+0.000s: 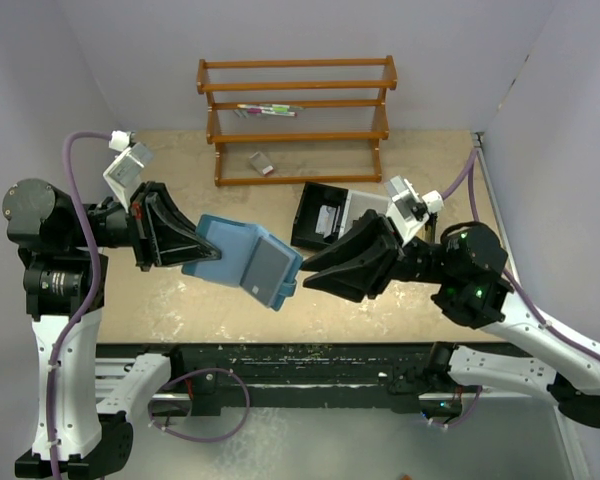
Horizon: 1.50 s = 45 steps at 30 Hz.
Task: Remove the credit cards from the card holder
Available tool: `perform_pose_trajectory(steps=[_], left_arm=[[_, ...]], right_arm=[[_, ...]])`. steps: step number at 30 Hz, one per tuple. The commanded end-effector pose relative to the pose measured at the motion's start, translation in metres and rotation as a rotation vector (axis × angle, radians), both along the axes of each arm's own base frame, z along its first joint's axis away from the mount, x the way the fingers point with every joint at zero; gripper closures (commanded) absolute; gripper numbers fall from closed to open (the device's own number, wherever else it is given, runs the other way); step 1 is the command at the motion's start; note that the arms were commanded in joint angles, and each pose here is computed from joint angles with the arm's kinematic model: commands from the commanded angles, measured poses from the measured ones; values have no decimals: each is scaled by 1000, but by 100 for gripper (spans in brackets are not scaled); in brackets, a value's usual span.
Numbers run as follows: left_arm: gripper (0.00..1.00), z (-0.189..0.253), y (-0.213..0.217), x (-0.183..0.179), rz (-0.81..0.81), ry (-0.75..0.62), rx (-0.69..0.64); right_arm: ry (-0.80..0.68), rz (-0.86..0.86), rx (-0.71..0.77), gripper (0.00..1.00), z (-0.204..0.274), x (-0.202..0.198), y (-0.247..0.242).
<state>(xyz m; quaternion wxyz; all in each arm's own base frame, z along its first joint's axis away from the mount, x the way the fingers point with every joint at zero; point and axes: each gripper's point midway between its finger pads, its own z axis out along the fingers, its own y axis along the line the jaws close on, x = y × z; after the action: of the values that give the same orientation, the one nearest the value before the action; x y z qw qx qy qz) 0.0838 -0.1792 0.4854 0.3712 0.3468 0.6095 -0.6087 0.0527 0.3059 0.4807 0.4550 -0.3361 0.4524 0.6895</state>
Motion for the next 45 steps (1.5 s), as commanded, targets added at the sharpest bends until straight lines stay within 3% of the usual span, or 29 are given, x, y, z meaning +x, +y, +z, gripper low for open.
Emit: perform_pose_trajectory(steps=[1, 9, 13, 23, 29, 36, 45], left_arm=[[100, 14, 1, -12, -3, -73, -2], [100, 19, 1, -14, -3, -81, -3], [100, 22, 1, -14, -1, -88, -5], [100, 25, 0, -13, 4, -89, -9], [100, 27, 0, -11, 8, -90, -11], [100, 28, 0, -12, 6, -89, -11], [100, 29, 0, -12, 5, -87, -11]], right_arm=[[-4, -93, -41, 63, 3, 21, 12], [8, -104, -67, 51, -10, 25, 15], [18, -142, -102, 51, -20, 32, 16], [-21, -60, -46, 60, -13, 12, 7], [-29, -77, -38, 71, -11, 14, 5], [-18, -114, -44, 78, -9, 23, 9], [0, -173, -15, 78, -3, 35, 11]])
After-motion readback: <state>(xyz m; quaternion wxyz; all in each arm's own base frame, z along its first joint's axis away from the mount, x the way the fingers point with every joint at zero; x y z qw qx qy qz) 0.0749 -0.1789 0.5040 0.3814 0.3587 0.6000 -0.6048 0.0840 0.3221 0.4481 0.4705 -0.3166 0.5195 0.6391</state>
